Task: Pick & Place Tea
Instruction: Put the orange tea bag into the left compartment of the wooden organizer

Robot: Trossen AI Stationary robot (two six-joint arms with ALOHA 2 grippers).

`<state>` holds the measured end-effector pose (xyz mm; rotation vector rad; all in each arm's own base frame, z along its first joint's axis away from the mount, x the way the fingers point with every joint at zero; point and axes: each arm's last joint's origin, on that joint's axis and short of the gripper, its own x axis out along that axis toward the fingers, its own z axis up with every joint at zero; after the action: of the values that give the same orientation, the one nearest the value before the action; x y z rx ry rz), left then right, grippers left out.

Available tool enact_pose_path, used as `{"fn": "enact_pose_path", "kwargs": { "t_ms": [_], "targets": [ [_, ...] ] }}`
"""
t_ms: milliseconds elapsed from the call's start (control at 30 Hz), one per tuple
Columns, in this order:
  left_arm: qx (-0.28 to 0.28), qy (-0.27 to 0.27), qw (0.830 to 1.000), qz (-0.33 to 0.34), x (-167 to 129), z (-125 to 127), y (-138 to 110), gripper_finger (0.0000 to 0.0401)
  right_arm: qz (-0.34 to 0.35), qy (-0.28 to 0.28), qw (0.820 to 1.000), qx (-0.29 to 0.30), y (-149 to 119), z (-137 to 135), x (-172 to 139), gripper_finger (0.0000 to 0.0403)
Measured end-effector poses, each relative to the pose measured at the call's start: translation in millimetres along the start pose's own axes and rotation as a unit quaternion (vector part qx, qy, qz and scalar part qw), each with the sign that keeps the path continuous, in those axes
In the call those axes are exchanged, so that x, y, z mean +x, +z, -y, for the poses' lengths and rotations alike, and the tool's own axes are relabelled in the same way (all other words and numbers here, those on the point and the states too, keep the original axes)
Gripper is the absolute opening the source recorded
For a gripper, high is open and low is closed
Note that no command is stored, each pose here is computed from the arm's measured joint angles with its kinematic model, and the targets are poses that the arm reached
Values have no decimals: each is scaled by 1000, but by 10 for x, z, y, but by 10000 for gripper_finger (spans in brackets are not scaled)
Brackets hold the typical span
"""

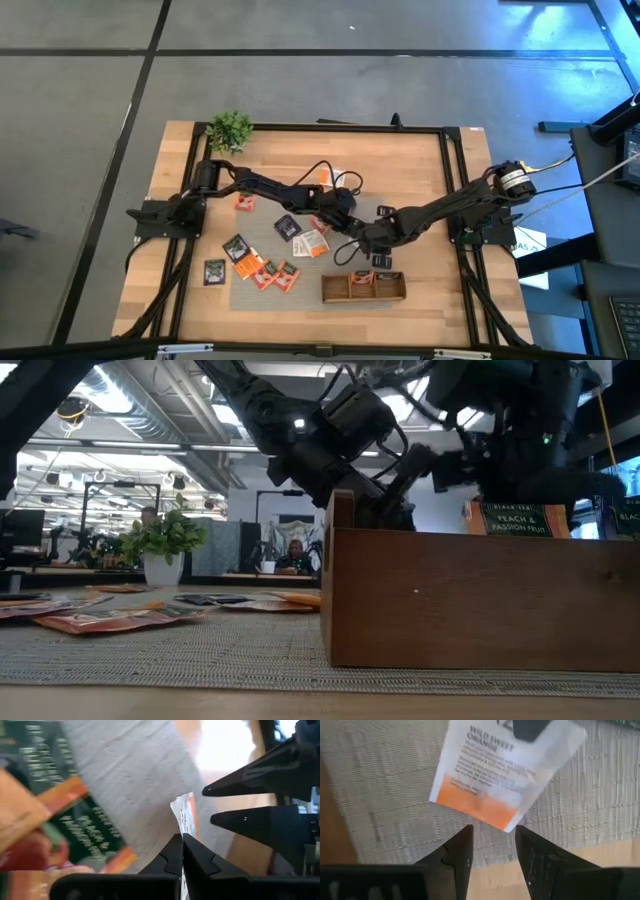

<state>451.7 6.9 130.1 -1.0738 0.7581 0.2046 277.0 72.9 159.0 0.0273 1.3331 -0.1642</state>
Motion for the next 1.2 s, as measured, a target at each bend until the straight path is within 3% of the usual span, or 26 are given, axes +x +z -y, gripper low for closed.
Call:
{"fn": "enact_pose_path", "kwargs": {
  "t_ms": [200,333,467,600,767,900,1000,1133,1200],
  "targets": [
    [25,-25,999,9,-132,100,92,3,56,-7,998,2,-39,23,-335,148],
    [31,13,999,1,-152,9,66,4,128,-9,992,10,-44,56,-662,149],
    [64,-37,997,22,-376,254,161,2,176,6,984,23,-146,110,-950,149],
    [83,-36,996,-3,-382,249,101,3,218,23,974,55,-273,198,-1217,149],
    [151,-111,982,2,-593,633,74,3,272,63,957,82,-453,307,-1538,149],
    [195,-131,972,-27,-745,893,-27,3,304,82,945,89,-567,390,-1705,149],
    [242,-115,962,-42,-993,1192,-98,3,316,89,940,92,-610,424,-1763,149],
    [307,-25,949,-70,-1193,1462,-316,3,316,89,940,91,-617,428,-1766,149],
    [335,-7,940,-66,-1320,1624,-407,3,312,86,942,89,-606,419,-1746,149]
  ]
}}
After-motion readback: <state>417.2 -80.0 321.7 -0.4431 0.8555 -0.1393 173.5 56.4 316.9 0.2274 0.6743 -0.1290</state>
